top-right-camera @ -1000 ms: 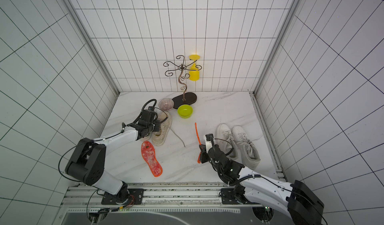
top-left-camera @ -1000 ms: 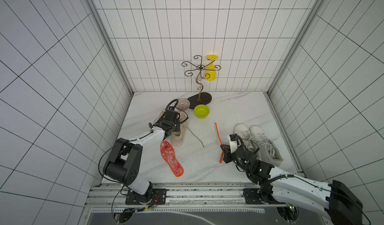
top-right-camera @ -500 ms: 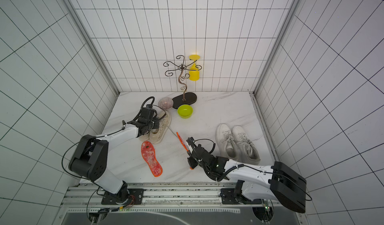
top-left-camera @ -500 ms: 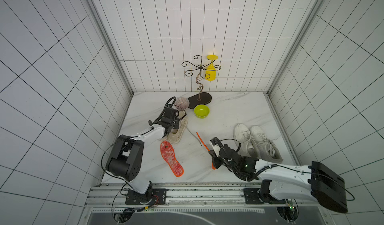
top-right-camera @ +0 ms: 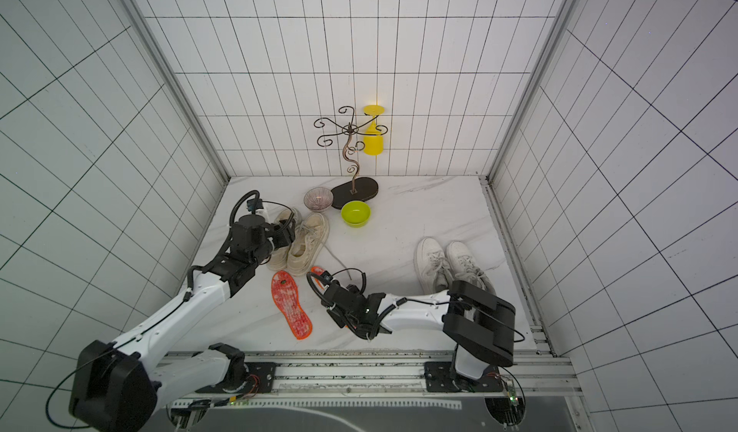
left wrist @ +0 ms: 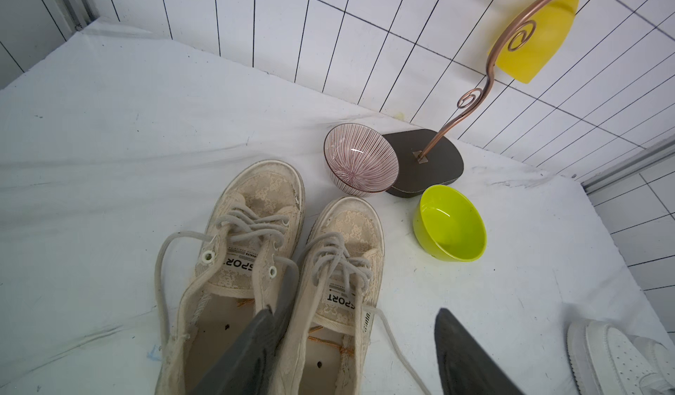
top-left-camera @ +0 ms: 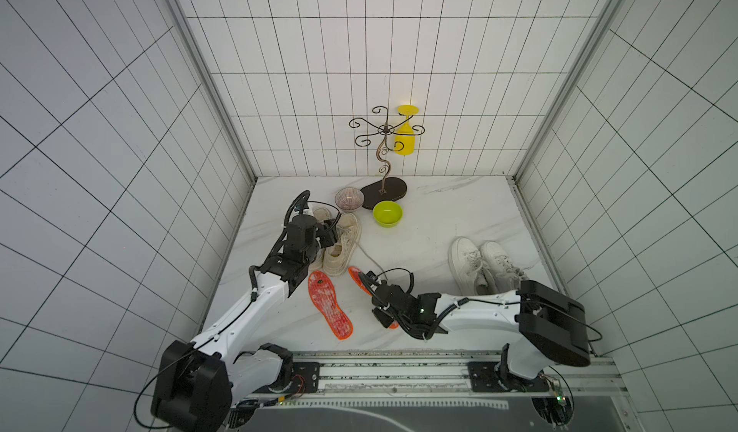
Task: Remove the insole from the shoe
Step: Place the shoe at the center of the board, then place the insole at the center of the board.
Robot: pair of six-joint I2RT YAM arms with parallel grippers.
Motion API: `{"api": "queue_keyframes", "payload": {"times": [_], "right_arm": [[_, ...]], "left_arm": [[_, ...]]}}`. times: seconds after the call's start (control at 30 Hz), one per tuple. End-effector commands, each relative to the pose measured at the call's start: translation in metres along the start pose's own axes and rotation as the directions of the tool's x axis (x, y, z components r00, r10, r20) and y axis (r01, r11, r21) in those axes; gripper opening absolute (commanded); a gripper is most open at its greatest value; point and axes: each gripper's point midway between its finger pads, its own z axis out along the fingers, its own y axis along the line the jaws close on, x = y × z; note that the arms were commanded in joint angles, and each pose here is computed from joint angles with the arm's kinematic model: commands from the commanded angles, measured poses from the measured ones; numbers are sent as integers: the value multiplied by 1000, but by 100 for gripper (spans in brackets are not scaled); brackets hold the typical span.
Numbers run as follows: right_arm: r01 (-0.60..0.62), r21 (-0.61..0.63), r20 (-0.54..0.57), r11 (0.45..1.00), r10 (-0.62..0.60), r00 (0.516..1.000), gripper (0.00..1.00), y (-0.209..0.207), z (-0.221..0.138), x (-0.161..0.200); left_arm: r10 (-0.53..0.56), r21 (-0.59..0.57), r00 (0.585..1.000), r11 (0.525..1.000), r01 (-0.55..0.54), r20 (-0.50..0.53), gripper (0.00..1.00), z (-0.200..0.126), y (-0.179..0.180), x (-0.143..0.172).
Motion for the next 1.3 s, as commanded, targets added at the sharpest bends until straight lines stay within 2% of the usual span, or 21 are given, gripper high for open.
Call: {"api": "queue_keyframes", "payload": {"times": [0.0, 0.13, 0.5, 0.67, 0.73, 0.9, 1.0, 1.13, 1.27], "right_arm": [[30, -12, 13, 999, -30, 999, 0, 17, 4, -32], [81, -73, -30, 994, -83, 996, 0, 41, 19, -28], [117, -219, -87, 969, -139, 986, 1, 87, 38, -29], [129, -238, -73, 963, -151, 986, 25, 97, 34, -33], [125, -232, -58, 965, -142, 988, 30, 95, 30, -37], [110, -201, -5, 973, -113, 994, 33, 82, 8, -53], [83, -130, 54, 988, -77, 996, 37, 60, -13, -66], [-2, -22, 115, 1000, 4, 993, 44, 14, -39, -74], [-130, 76, 144, 989, 119, 982, 47, -43, -56, -63]], "left_arm": [[-11, 1, 997, 1000, 11, 82, 70, -11, 3, -12], [4, -20, 994, 1000, -2, 105, 71, -20, 8, -16], [6, -34, 989, 999, -1, 146, 72, -31, 12, -24], [10, -43, 988, 999, -3, 156, 73, -33, 14, -25], [12, -43, 988, 999, -5, 152, 73, -32, 14, -24], [11, -35, 990, 999, -6, 138, 73, -29, 13, -21], [10, -22, 993, 1000, -7, 122, 73, -26, 10, -18], [13, 8, 996, 1000, -14, 92, 73, -23, 6, -11], [16, 50, 999, 999, -18, 30, 73, -22, 0, 4]]}}
